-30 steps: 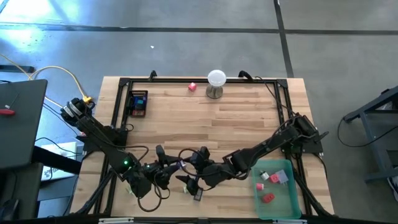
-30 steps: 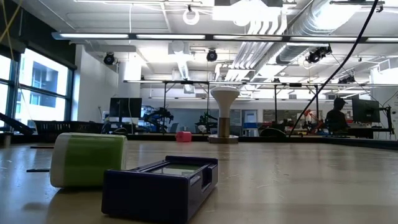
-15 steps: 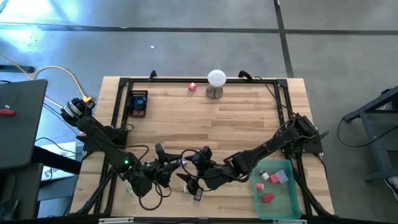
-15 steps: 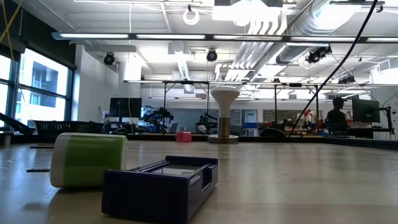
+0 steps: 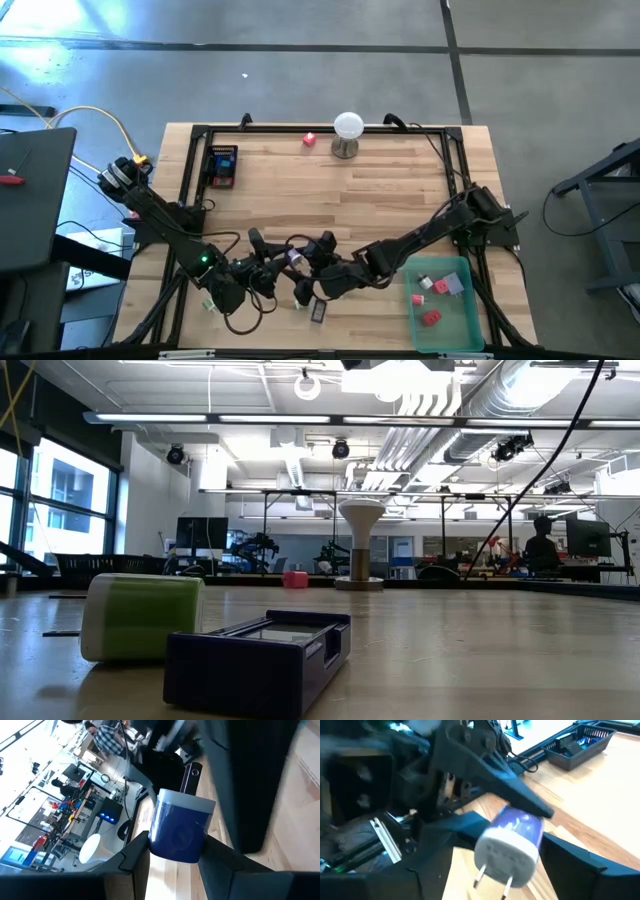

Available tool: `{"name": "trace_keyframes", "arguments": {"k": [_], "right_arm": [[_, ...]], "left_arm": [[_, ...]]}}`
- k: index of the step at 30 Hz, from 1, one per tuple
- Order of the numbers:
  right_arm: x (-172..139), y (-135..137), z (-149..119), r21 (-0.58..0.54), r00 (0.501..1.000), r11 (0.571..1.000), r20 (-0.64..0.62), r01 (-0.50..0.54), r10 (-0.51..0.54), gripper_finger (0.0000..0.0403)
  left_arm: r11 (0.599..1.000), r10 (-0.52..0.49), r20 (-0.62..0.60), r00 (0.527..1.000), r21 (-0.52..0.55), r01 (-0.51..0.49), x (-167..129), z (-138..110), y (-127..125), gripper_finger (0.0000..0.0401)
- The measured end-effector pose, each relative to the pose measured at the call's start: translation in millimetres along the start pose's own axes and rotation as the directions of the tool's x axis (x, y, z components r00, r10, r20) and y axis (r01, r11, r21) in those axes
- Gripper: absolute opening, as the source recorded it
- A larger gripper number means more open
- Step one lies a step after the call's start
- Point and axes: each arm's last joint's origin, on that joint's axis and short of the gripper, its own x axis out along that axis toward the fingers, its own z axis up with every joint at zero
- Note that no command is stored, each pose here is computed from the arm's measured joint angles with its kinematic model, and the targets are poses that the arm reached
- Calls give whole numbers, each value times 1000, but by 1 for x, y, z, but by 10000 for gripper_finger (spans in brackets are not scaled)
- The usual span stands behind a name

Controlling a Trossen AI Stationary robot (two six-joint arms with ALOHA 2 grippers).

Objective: Pick & Place Office items
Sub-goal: Put the blue charger adapter into the green bin

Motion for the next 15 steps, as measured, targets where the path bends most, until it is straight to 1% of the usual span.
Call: {"name": "trace_keyframes", "arguments": {"k": [10, 15], "right_arm": [[-1, 0, 1, -1, 1000, 1000, 7, 5, -5, 224], [-1, 0, 1, -9, 1000, 1000, -1, 10, -10, 185]], "left_arm": [[1000, -5, 1, 1000, -9, 5, 1, 0, 0, 129], [999, -25, 7, 1000, -29, 25, 1, 0, 0, 129]]}}
